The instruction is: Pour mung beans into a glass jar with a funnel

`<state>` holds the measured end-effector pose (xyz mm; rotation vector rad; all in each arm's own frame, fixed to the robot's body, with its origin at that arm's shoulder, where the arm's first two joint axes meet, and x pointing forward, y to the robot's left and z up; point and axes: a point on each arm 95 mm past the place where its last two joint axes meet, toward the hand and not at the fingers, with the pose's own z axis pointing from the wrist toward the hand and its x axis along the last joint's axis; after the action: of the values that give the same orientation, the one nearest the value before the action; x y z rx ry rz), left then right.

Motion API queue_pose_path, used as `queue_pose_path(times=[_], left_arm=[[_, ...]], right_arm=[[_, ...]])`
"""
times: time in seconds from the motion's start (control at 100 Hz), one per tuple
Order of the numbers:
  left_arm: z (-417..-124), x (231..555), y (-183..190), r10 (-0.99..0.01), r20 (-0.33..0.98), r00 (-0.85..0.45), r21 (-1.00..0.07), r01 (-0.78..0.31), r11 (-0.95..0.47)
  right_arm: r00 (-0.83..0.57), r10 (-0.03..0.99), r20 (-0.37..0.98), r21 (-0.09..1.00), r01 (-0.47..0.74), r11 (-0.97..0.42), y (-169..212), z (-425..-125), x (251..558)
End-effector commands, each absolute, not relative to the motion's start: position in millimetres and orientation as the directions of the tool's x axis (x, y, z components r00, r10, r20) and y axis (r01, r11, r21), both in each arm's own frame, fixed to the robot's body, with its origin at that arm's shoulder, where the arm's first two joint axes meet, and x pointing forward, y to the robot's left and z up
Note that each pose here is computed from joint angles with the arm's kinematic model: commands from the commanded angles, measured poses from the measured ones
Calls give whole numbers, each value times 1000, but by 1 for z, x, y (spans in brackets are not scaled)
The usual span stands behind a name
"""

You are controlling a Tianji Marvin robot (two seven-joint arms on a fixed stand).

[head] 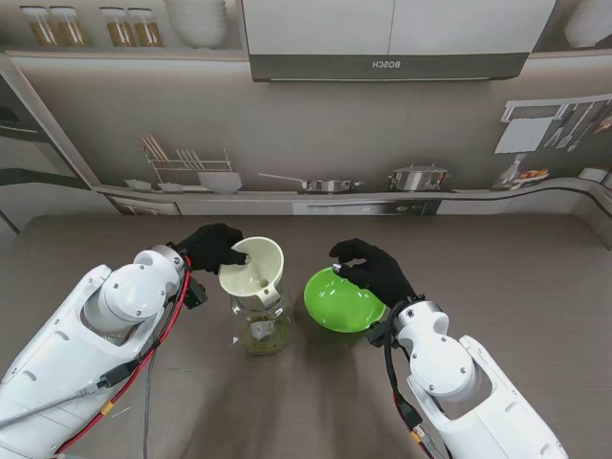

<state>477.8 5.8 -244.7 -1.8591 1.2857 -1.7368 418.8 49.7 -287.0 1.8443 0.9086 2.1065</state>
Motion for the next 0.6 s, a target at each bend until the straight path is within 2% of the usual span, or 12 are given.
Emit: queue_pose_path(times=[0.0,0.22,0.59], left_arm=[[-240,475,3,-732,670,-126,-707,-407,-578],[-228,467,17,-721,682,-125,-708,-361,-607],[-211,447,63,-744,662,-91,-743,-211,-635]], right_arm=[[-198,519,831,556,260,-790,53,-289,418],[-198,520,831,556,260,-790,53,-290,418],[-199,519,831,555,263,-789,54,-291,418]])
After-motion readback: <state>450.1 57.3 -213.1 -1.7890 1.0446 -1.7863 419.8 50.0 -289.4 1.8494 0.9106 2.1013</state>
